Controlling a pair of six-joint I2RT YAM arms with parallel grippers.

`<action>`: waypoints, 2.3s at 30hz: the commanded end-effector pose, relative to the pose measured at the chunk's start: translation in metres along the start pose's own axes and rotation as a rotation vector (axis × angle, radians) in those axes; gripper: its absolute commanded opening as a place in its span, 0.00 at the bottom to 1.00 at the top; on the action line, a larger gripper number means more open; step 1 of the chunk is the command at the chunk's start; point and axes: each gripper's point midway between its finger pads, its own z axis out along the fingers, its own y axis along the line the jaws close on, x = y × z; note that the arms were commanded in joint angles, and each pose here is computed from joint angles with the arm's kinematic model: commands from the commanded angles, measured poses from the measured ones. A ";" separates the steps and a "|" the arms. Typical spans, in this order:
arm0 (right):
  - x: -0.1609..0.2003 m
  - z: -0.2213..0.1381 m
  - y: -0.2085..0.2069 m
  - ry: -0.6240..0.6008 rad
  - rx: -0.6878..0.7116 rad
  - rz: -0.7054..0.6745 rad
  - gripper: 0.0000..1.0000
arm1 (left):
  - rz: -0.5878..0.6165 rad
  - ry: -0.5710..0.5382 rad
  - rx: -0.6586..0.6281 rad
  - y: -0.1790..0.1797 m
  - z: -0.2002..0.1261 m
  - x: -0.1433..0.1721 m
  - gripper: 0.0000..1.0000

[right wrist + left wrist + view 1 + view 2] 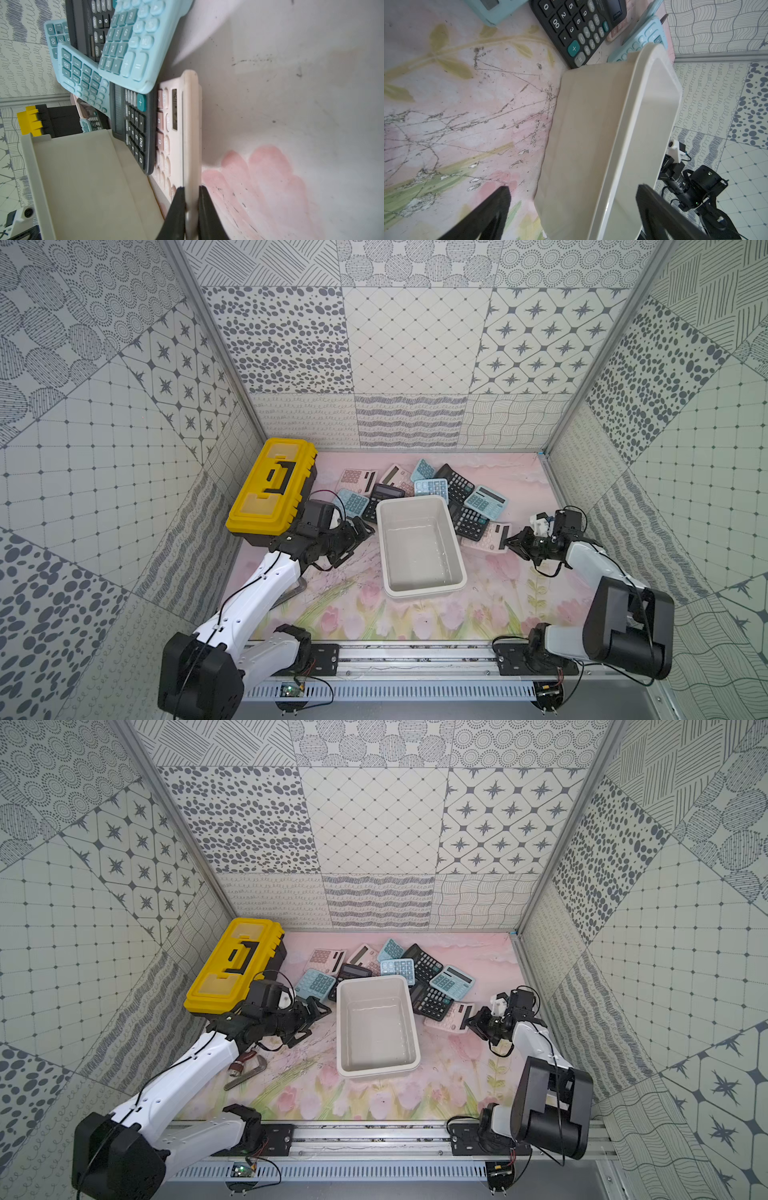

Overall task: Put the calculator in the storage box
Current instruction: Pick up the calculator from the center of the board.

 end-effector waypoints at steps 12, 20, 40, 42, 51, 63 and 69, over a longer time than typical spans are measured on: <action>0.010 0.004 -0.005 0.000 -0.014 0.010 0.03 | 0.030 -0.009 0.041 -0.005 -0.004 0.000 1.00; 0.019 0.022 -0.017 0.047 -0.035 0.061 0.32 | 0.031 -0.011 0.042 -0.004 -0.005 0.000 1.00; 0.020 0.015 -0.008 0.054 -0.052 0.063 0.00 | 0.039 -0.015 0.043 -0.005 -0.006 -0.001 1.00; 0.020 0.009 -0.004 0.057 -0.046 0.061 0.00 | 0.042 -0.018 0.033 -0.003 -0.006 -0.001 1.00; 0.018 -0.036 0.022 0.004 -0.009 0.026 0.00 | 0.057 -0.036 0.027 -0.004 -0.011 -0.003 1.00; 0.008 -0.103 0.056 -0.160 0.043 -0.023 0.00 | 0.064 -0.039 0.031 -0.007 -0.013 -0.004 1.00; -0.002 -0.143 0.095 -0.240 -0.002 -0.112 0.00 | 0.070 -0.054 0.028 -0.006 -0.017 -0.004 1.00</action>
